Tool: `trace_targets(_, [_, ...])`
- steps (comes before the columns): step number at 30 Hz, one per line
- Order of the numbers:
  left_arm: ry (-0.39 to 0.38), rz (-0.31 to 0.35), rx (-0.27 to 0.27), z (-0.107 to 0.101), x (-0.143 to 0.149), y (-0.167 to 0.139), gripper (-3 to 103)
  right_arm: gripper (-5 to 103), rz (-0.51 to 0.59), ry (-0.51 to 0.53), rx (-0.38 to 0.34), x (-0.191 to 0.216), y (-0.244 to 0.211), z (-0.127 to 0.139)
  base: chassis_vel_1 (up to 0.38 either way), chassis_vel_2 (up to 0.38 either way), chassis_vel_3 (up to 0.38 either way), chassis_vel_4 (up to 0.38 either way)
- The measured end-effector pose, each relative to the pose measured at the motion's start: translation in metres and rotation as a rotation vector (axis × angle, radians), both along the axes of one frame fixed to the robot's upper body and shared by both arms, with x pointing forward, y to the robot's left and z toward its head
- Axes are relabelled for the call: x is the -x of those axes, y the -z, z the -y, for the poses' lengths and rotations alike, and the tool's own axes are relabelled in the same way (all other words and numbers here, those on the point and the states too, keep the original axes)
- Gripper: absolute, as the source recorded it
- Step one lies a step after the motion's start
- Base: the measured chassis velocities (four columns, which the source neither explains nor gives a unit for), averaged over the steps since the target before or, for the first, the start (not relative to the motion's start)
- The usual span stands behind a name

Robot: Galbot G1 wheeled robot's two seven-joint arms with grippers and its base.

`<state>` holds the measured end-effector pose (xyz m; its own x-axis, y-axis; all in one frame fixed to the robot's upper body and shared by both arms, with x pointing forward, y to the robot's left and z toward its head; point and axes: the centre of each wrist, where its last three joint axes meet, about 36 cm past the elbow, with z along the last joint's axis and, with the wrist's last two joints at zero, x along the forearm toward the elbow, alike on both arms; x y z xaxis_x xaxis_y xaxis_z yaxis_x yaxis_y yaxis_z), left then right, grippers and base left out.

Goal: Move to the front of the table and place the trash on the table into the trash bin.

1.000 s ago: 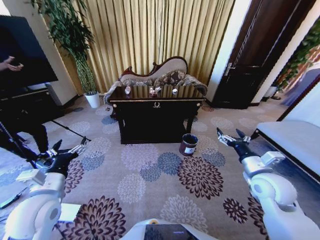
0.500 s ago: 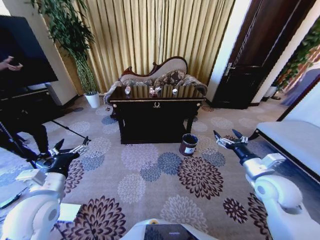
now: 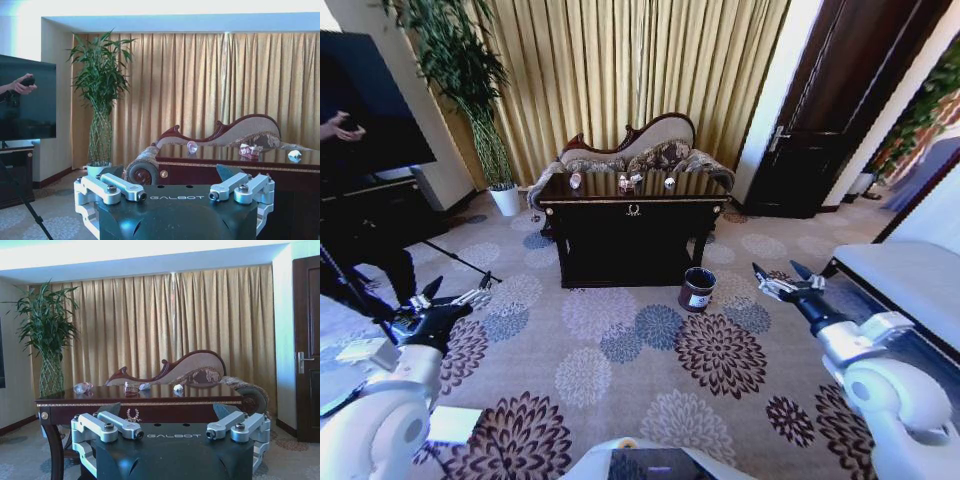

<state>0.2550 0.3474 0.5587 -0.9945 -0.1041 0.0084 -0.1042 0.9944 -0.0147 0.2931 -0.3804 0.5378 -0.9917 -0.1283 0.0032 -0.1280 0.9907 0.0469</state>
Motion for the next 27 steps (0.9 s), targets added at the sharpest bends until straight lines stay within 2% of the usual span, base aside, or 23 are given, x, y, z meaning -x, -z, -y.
trace_targets(27, [0.01, 0.012, -0.001, 0.0032, 0.0015, -0.002, 100, 100, 0.001, 0.033, 0.013, -0.0039, 0.0037, 0.0051, -0.011, 0.01, 0.011, -0.009])
